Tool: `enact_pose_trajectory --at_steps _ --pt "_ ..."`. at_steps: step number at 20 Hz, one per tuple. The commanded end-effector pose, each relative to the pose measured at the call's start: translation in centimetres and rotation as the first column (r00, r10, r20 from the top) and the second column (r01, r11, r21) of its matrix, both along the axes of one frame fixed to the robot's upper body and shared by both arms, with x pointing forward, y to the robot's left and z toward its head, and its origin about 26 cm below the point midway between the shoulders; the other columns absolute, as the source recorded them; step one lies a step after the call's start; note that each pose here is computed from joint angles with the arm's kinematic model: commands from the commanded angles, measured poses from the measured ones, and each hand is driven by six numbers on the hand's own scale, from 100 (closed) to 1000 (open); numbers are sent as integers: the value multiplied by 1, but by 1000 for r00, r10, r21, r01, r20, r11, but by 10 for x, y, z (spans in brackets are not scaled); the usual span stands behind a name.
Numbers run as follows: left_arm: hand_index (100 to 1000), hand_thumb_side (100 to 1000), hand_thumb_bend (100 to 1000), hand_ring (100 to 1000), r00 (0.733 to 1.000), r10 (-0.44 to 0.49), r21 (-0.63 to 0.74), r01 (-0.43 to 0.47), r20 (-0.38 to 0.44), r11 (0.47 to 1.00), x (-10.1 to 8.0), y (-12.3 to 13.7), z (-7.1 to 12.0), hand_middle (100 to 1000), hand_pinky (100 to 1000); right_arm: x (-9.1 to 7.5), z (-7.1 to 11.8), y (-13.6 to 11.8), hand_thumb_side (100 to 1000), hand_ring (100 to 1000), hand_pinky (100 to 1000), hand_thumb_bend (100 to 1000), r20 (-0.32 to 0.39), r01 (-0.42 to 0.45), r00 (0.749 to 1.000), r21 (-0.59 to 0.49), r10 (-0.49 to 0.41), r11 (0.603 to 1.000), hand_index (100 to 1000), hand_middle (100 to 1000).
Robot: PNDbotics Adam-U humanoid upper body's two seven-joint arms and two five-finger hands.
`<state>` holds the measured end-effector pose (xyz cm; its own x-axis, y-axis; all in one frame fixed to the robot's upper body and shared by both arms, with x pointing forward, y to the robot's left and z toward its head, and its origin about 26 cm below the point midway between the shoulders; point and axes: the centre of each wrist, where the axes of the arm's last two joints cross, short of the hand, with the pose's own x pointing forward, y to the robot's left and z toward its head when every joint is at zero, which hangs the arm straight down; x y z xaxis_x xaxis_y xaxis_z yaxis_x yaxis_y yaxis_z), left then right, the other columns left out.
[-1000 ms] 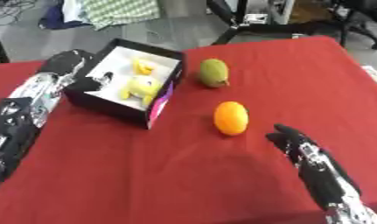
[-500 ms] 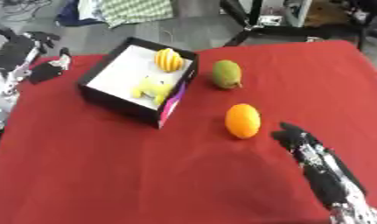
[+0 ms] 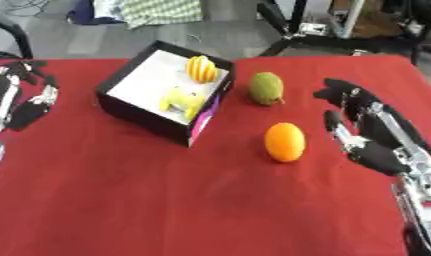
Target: Pick up objects on the table and place them in the box.
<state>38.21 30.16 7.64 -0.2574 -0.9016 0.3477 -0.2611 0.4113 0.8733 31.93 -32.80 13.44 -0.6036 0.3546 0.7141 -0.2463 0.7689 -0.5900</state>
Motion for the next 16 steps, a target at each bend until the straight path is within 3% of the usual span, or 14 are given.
enact_pose_trajectory --at_steps 1,5,10,11,16 --pt "835 956 100 565 1000 -11 -67 11 -3 998 -11 -12 8 593 700 14 19 -19 266 926 1000 100 27 23 999 -143 -20 989 942 792" --pt "835 971 100 561 997 -25 -160 12 -75 987 -35 -27 -7 588 697 31 30 -31 219 943 1000 100 5 22 1000 -293 -21 956 965 817" --pt "837 979 100 558 992 -49 -260 18 -115 966 -66 -37 -15 585 697 51 23 -33 343 971 1000 100 -51 -1 998 -388 -20 922 988 853" --pt "838 981 100 558 992 -55 -275 21 -117 961 -70 -39 -13 585 698 55 21 -34 406 981 1000 100 -64 -9 998 -405 -19 914 993 864" --pt "838 988 100 557 988 -85 -341 36 -131 939 -83 -44 6 584 697 69 8 -39 497 985 1000 100 -111 -43 994 -474 -11 879 990 867"
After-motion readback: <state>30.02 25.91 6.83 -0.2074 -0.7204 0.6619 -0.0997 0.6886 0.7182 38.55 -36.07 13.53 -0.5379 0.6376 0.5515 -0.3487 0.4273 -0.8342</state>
